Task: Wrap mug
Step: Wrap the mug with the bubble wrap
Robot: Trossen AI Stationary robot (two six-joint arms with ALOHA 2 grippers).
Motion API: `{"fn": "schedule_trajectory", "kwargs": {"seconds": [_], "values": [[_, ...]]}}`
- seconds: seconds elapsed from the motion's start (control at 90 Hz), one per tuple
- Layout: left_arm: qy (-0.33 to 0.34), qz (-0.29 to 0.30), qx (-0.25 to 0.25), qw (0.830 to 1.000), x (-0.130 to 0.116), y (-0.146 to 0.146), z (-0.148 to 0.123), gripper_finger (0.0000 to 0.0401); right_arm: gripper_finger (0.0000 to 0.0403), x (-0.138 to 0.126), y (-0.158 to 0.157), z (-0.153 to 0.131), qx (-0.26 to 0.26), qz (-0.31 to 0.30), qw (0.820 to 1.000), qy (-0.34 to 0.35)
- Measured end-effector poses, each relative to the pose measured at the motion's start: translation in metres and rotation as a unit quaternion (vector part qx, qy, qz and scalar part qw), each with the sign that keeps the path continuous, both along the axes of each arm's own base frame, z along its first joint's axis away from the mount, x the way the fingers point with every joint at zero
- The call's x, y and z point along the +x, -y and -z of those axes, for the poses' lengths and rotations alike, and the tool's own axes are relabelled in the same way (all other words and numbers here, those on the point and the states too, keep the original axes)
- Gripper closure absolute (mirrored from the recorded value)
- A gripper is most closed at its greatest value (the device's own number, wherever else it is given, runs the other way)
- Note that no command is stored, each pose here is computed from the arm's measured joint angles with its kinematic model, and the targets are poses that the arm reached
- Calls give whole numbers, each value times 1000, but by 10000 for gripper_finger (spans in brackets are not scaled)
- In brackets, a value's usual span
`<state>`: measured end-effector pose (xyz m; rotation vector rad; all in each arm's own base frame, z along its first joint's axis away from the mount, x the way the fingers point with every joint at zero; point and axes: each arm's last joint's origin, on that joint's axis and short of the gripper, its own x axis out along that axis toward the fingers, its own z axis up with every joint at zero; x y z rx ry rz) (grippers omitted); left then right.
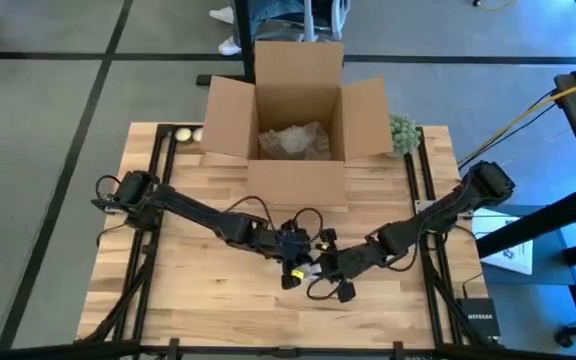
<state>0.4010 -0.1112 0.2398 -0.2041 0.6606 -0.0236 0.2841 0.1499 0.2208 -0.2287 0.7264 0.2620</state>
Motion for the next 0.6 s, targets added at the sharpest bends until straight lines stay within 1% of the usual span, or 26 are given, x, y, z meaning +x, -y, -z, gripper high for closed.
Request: {"fn": "schedule_trajectory", "kwargs": {"seconds": [0.122,0.244,0.389,0.6], "values": [[-11,-13,20,1000,-12,0,-12,401,214,8,-5,-4,-31,-17,999,-17],[-12,-33,40,999,-19,1,-20,401,178,21,-11,3,-47,-23,998,-29],[-47,-41,30,998,-26,6,-15,401,167,29,-15,31,-87,-23,991,-94],[-85,-51,12,995,-38,19,-13,401,166,34,-17,44,-105,-2,989,-104]]}}
